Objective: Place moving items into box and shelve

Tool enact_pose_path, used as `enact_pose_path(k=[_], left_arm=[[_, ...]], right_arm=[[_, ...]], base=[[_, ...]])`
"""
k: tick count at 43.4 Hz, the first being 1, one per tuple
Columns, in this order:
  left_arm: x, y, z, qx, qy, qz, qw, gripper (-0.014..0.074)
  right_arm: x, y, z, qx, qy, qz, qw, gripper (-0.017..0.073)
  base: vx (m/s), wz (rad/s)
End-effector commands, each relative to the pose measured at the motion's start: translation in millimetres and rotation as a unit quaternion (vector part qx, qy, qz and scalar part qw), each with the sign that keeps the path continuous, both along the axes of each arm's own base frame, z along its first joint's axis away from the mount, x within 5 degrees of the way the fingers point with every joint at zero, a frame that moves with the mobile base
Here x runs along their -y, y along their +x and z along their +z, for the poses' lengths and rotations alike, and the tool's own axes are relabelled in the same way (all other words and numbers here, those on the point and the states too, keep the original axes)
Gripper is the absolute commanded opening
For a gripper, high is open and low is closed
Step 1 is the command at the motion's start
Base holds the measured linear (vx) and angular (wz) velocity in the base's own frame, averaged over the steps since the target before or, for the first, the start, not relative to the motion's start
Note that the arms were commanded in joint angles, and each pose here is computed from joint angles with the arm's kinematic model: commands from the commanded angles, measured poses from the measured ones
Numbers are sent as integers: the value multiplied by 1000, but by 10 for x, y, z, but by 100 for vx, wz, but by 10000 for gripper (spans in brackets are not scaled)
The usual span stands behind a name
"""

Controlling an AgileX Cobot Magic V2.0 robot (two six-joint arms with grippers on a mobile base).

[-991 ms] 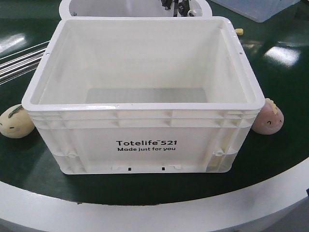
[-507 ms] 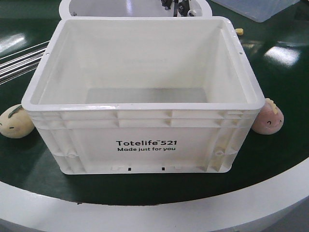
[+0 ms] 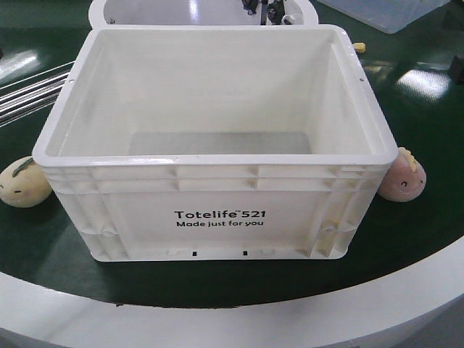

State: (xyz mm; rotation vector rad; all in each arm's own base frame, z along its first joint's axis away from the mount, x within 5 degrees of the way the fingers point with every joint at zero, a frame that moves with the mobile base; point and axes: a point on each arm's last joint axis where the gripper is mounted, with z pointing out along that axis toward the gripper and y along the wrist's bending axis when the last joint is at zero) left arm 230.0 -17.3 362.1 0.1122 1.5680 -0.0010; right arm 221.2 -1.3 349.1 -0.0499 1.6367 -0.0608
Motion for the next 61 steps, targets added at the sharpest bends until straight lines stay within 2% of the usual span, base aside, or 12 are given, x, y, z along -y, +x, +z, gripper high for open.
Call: enact_pose_path(k=[1,6,13,14,18,24,31,40,41,50,61], left_arm=[[5,-36,239,70,-11,-1,997,25],[5,-36,237,69,-11,-1,998,78],[5,-35,236,68,-11,-1,998,203],[5,-35,235,68,-11,-1,998,440],[5,-35,236,69,-11,-1,998,516],[5,-35,236,69,-11,-1,998,581],[5,-35,233,67,-11,-1,998,590],[8,-28,155,24,-8,-2,1000,589],[-22,-27,45,-35,-4,4,999,589],[-60,-26,30,-43,-4,12,999,589],[-61,-27,20,-49,-4,12,999,589]], right_arm=[[11,-25,220,60,-4,-3,998,63],[11,-24,211,55,-4,-3,998,161],[11,-24,205,51,-4,-3,999,372],[11,-24,205,51,-4,-3,999,662],[11,-24,205,51,-4,-3,999,710],[11,-24,208,53,-4,-3,999,722],[11,-24,197,47,0,-3,999,700],[6,-30,66,-25,17,-2,1000,664],[-5,85,-180,-116,45,-1,992,646],[-14,272,-466,-189,67,-4,980,643],[-14,475,-802,-256,69,-8,964,638]], base=[[0,0],[0,0],[0,0],[0,0],[0,0],[0,0],[0,0],[0,0],[0,0],[0,0],[0,0]])
